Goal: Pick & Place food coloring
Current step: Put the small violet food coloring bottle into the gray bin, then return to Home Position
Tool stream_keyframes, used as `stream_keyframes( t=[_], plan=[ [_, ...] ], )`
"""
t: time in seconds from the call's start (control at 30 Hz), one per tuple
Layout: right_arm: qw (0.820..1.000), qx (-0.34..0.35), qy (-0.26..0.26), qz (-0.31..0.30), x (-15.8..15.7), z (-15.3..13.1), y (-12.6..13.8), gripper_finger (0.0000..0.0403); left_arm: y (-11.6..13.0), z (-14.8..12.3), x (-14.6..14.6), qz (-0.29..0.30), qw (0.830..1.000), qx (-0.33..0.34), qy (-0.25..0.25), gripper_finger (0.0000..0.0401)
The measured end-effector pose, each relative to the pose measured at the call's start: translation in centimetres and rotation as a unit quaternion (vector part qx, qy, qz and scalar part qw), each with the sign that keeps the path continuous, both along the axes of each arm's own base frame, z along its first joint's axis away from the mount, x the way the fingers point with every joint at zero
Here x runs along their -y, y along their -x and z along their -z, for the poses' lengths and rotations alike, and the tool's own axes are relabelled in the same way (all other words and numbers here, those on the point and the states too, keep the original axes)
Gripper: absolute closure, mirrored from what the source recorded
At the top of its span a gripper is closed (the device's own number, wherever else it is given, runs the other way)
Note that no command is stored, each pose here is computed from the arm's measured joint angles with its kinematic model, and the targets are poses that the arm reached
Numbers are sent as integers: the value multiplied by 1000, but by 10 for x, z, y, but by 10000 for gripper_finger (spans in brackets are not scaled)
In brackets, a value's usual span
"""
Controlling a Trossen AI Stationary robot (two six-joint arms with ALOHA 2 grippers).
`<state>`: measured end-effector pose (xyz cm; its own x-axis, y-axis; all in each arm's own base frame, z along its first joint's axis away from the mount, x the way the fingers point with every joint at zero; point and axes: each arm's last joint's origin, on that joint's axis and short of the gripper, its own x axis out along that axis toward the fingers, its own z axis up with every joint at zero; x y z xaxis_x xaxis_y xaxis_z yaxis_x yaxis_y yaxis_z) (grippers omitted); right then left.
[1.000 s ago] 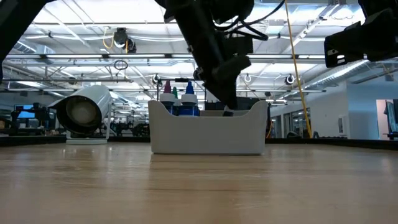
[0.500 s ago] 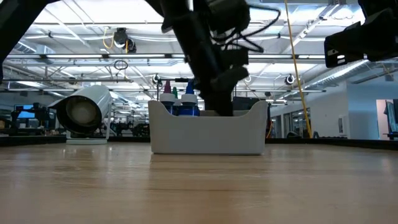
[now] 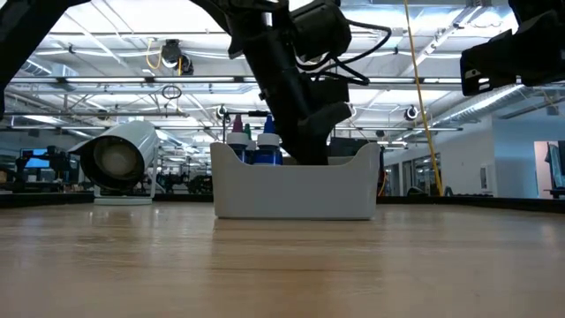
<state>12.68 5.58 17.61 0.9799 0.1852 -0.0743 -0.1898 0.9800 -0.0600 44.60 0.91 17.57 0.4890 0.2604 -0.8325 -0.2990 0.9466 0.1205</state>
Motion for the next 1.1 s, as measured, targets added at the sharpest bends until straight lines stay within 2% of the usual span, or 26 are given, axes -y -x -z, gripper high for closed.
stream_keyframes(
  t=[0.23,0.53,0.73,0.87,0.97,1.03,1.1],
  plan=[
    [1000,0,0,0,0,0,0,403,2,6,-7,-37,999,16,18,347],
    [1000,0,0,0,0,0,0,403,2,7,-7,-40,999,20,20,344],
    [1000,-1,0,0,0,0,0,403,2,7,-7,-43,998,22,27,270],
    [1000,-1,0,0,0,0,0,403,1,6,-8,-21,999,19,36,227],
    [1000,-2,1,0,0,0,0,403,2,-4,-8,0,1000,2,26,205],
    [1000,-4,2,0,0,1,0,403,4,-28,-8,22,999,-3,23,195],
    [1000,-5,2,0,0,1,0,403,8,-66,-6,42,999,14,27,189]
  ],
)
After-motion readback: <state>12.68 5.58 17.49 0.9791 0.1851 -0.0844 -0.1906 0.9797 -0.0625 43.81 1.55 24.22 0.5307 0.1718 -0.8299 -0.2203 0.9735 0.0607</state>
